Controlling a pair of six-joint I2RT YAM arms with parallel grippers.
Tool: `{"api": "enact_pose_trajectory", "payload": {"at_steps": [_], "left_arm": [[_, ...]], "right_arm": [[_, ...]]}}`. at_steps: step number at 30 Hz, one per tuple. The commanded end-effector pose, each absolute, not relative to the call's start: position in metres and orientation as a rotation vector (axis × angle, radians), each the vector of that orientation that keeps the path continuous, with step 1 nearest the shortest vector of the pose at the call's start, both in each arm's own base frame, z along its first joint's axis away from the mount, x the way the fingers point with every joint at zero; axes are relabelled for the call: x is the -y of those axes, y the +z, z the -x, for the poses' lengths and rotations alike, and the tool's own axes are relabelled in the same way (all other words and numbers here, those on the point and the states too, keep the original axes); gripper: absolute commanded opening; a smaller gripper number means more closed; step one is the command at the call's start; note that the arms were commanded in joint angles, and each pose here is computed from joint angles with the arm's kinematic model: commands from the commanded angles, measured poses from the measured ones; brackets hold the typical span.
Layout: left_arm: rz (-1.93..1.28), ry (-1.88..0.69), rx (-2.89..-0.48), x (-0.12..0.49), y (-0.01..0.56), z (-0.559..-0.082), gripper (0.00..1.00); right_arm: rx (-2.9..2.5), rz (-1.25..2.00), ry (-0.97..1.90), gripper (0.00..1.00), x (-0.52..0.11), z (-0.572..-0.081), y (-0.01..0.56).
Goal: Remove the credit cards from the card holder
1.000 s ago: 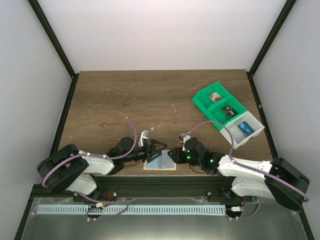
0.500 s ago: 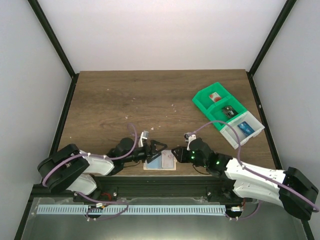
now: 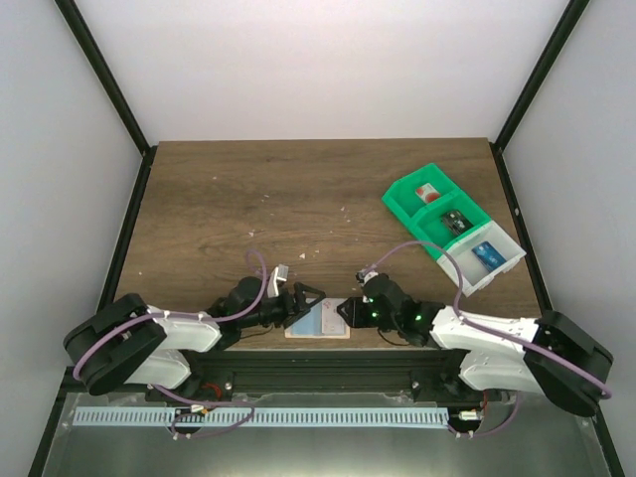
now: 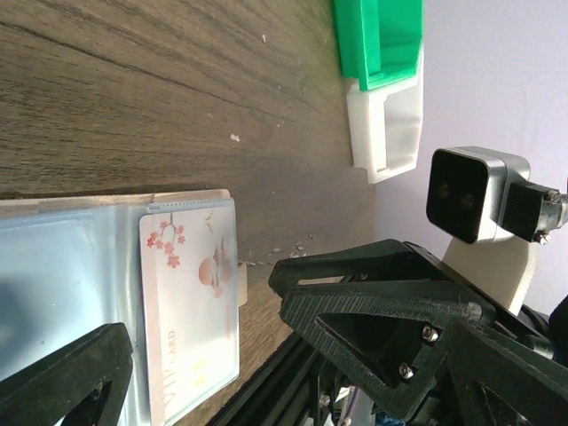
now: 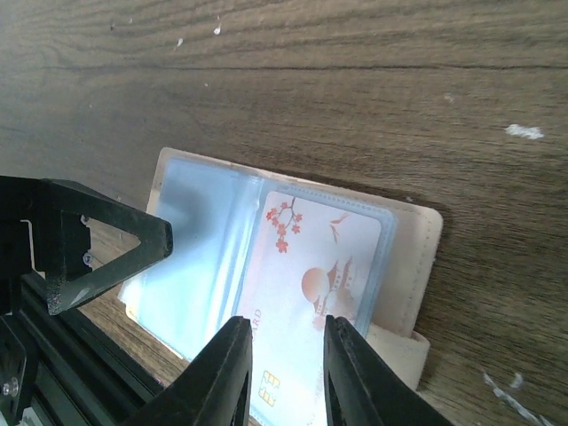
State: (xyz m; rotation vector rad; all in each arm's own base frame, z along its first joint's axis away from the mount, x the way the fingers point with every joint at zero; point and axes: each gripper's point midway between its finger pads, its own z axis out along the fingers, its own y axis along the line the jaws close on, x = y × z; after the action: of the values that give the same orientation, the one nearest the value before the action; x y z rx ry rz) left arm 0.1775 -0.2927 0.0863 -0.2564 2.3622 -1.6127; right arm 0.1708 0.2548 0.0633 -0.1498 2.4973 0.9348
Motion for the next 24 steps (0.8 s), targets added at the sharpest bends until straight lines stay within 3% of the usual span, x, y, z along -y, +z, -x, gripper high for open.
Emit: {"api": "enact_pose_trajectory", "payload": {"at_steps": [1, 17, 24], "left_arm": [[0.226, -1.584, -2.373, 0.291, 0.08, -0.176, 0.98], [0.193, -1.625, -2.383, 0.297, 0.074, -0.172, 0.96], [0.174, -1.624, -2.419, 0.3, 0.066, -0.169, 0.84]], "right_arm": [[-2.478, 0.187, 0.993, 0.24, -0.274, -0.175, 0.076], [-2.574, 0.133, 0.88, 0.24, -0.263, -0.175, 0.04], [-2.608, 0.119, 0.82, 0.23, -0.257, -0.175, 0.027]]}}
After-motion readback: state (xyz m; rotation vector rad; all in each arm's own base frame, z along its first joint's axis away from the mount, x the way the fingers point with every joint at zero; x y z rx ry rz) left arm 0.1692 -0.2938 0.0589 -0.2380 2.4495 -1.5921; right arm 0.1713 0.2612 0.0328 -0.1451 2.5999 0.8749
